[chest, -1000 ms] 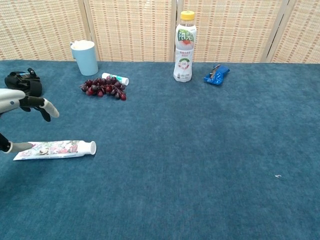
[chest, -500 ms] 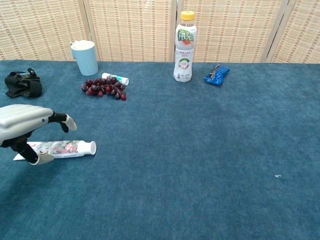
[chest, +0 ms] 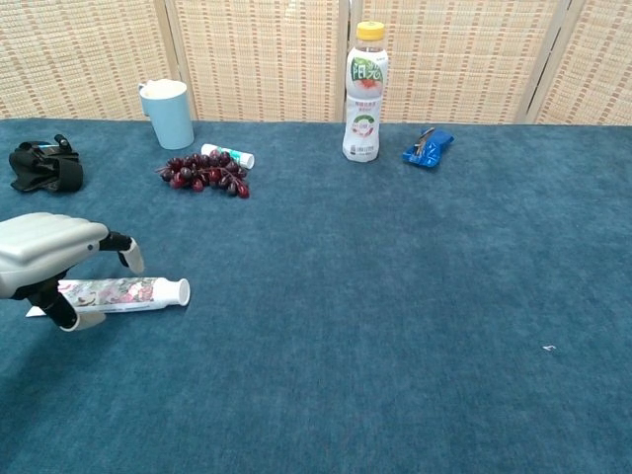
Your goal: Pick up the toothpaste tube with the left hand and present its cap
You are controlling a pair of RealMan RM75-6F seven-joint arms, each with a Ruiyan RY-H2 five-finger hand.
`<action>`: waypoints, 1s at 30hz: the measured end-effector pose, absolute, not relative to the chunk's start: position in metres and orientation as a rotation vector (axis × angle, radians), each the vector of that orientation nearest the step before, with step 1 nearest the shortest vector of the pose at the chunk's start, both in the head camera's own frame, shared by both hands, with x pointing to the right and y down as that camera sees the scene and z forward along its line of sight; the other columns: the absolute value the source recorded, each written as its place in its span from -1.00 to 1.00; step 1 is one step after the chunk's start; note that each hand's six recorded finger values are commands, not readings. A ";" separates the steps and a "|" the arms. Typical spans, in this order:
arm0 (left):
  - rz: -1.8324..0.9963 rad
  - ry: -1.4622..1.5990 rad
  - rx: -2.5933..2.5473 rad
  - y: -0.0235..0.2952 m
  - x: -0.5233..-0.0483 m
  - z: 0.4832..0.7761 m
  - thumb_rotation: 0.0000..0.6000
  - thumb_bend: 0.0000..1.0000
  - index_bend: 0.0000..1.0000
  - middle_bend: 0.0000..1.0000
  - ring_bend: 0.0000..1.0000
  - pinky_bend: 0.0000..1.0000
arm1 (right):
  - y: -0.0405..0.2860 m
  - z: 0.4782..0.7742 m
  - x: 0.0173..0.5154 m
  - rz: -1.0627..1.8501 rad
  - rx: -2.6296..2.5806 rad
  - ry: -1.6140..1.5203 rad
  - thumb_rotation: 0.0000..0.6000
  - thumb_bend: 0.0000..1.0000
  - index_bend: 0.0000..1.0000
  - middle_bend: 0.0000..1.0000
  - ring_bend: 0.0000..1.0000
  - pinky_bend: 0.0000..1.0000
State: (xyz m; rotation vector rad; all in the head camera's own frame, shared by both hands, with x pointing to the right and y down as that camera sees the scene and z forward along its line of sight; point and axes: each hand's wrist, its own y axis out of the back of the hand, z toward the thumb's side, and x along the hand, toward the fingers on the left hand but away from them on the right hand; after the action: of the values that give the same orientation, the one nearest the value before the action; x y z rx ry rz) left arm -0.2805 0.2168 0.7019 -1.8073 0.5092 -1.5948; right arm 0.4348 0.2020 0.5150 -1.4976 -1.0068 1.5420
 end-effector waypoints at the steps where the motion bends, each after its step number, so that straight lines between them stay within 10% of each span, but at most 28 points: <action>1: -1.600 0.506 -1.807 0.217 -0.281 0.703 1.00 -0.50 -0.43 -0.52 -0.72 -0.71 | 0.202 0.515 0.435 1.541 -1.499 -1.008 1.00 -0.37 -0.76 -0.88 -1.00 -1.00; 30: -1.557 0.540 -1.836 0.223 -0.281 0.711 1.00 -0.50 -0.19 -0.25 -0.59 -0.71 | 0.209 0.509 0.433 1.536 -1.520 -1.019 1.00 -0.37 -0.76 -0.88 -1.00 -1.00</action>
State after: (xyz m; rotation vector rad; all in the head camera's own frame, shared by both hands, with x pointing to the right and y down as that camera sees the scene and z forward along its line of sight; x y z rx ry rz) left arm -0.2815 0.2226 0.7112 -1.8358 0.5400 -1.5573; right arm 0.4332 0.2086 0.5085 -1.5203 -1.0186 1.5363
